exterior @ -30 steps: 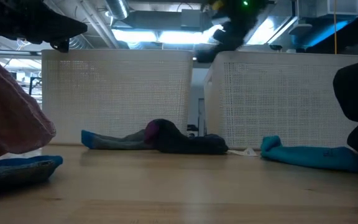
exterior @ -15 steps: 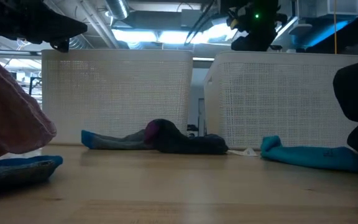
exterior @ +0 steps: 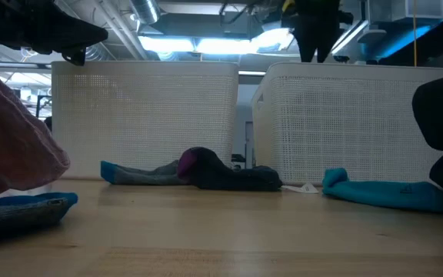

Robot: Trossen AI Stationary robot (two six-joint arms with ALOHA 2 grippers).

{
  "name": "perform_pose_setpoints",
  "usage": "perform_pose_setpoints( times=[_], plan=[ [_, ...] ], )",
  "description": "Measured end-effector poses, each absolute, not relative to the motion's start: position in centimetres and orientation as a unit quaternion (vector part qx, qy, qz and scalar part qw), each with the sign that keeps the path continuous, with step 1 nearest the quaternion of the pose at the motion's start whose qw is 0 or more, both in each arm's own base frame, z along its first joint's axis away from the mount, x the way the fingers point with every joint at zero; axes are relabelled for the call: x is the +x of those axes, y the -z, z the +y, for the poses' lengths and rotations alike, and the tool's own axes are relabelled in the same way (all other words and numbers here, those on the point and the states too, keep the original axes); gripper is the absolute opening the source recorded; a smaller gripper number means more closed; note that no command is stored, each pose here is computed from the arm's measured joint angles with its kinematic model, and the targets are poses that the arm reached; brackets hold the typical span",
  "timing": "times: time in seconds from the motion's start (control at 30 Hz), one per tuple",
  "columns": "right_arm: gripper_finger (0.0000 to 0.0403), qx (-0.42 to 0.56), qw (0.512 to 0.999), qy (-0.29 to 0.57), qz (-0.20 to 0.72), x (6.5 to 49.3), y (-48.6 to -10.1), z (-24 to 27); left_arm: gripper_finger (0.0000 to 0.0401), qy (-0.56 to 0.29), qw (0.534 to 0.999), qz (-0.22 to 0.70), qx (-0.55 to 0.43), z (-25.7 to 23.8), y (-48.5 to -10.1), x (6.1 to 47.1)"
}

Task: Sort clothes
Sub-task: Put the black stripe sock into the right white bin, then put the dark blue sock into the right white bin

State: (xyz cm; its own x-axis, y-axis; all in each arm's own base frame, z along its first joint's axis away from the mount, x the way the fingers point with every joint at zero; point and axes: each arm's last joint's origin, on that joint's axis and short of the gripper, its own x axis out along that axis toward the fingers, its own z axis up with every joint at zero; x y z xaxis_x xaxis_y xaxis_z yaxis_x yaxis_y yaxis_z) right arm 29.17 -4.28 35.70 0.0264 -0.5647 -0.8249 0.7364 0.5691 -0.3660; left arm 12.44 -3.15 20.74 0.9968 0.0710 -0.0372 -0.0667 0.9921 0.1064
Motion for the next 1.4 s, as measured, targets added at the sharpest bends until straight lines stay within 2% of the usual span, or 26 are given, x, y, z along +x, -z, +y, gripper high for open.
perform_pose_setpoints(
  times=[0.13,0.3,0.57,0.8,1.07,1.3,1.4],
  plan=[
    [0.028,0.082,0.744,0.43,0.505,29.5,-37.0,-2.5,0.0001,-0.035,0.998,0.02,0.052,-3.1,-20.7,12.4],
    [0.028,0.055,0.809,0.36,0.461,31.2,-37.1,1.1,0.0001,-0.034,0.998,0.02,0.05,-3.2,-20.7,12.4],
    [0.028,0.008,0.892,0.249,0.377,34.1,-33.6,7.0,0.0001,-0.035,0.998,0.02,0.05,-3.1,-20.7,12.4],
    [0.028,-0.013,0.923,0.199,0.33,35.0,-28.1,9.2,0.0001,-0.034,0.998,0.02,0.05,-3.2,-20.7,12.4],
    [0.028,0.009,0.95,0.149,0.274,34.9,-22.2,9.3,0.0001,-0.034,0.997,0.021,0.059,-3.1,-20.7,12.4],
    [0.028,-0.001,0.946,0.137,0.293,35.6,-18.1,9.6,0.0001,-0.035,0.997,0.018,0.059,-3.1,-20.8,12.4],
    [0.028,-0.02,0.938,0.159,0.308,36.0,-16.3,9.6,0.0001,-0.035,0.997,0.019,0.059,-3.2,-20.8,12.4]
  ],
)
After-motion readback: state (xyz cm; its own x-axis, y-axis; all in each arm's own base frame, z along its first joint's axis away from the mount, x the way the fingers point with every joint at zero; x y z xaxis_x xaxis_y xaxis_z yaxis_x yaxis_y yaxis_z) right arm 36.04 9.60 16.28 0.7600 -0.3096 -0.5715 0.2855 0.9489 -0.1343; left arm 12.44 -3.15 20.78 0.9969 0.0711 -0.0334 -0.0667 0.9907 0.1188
